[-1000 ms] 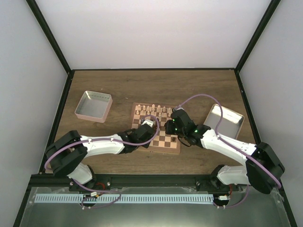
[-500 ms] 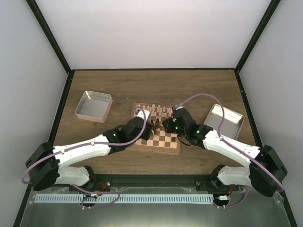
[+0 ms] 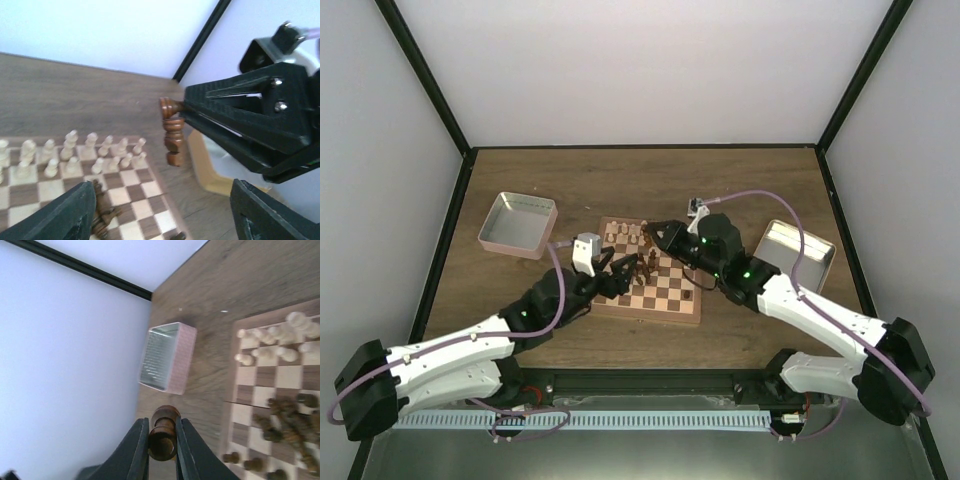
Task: Set up the chess pieces on the board
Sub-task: Place the chess piece on the chessboard.
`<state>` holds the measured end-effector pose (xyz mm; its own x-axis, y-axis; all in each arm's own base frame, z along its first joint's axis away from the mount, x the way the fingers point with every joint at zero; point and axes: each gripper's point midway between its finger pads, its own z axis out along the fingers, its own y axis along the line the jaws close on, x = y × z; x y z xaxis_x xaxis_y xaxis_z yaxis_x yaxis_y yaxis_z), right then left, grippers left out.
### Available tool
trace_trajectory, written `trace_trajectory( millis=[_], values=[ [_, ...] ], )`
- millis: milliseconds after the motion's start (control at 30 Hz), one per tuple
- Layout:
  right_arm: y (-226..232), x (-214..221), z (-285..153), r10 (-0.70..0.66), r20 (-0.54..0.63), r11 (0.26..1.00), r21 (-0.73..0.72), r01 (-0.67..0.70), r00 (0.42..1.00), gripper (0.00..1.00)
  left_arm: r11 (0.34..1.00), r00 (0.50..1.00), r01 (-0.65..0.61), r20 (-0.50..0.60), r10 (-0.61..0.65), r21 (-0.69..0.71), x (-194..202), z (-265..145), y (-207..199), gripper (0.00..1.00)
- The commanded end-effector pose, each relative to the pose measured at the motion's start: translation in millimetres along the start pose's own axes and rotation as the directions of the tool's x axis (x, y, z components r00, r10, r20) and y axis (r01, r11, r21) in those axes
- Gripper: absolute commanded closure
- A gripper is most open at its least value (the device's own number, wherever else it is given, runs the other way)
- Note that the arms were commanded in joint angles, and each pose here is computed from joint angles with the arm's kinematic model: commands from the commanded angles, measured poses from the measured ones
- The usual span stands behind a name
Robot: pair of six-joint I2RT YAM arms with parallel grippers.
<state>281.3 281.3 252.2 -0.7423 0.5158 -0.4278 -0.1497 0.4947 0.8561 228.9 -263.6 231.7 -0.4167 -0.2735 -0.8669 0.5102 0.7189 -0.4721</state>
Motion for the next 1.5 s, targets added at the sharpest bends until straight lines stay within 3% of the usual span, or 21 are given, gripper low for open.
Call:
trace_trajectory(
  millis=[0, 167, 300, 433, 600, 933, 1267, 1467],
  values=[
    [59, -24, -8, 0.163, 0.02, 0.97, -0.185, -0.157, 0.986, 0.93, 0.98, 0.985, 0.049, 0.151, -0.079, 0.194, -37, -9, -35, 0.23],
    [88, -26, -14, 0.175, -0.032, 0.947, -0.269, -0.177, 0.984, 0.92, 0.976, 0.979, -0.08, 0.199, 0.039, 0.201, -43, -5, -43, 0.22],
    [104, -20, -25, 0.171, -0.089, 0.926, -0.327, -0.191, 0.981, 0.92, 0.967, 0.971, -0.154, 0.211, 0.111, 0.203, -49, -1, -49, 0.29],
    [112, -15, -33, 0.158, -0.124, 0.913, -0.361, -0.193, 0.98, 0.92, 0.957, 0.96, -0.175, 0.254, 0.115, 0.231, -58, -1, -58, 0.36],
    [116, -12, -37, 0.157, -0.145, 0.905, -0.374, -0.201, 0.977, 0.92, 0.949, 0.945, -0.214, 0.295, 0.141, 0.233, -65, -1, -62, 0.53],
    [118, -9, -37, 0.145, -0.166, 0.903, -0.381, -0.199, 0.975, 0.92, 0.958, 0.921, -0.244, 0.346, 0.18, 0.152, -76, -2, -53, 0.63],
    [113, -9, -34, 0.132, -0.15, 0.915, -0.361, -0.178, 0.98, 0.93, 0.956, 0.917, -0.26, 0.346, 0.199, 0.137, -75, -3, -50, 0.94],
    [89, -21, -28, 0.035, -0.026, 0.967, -0.252, -0.041, 0.999, 0.93, 0.968, 0.939, -0.238, 0.274, 0.208, 0.079, -60, -4, -32, 0.96]
  ],
)
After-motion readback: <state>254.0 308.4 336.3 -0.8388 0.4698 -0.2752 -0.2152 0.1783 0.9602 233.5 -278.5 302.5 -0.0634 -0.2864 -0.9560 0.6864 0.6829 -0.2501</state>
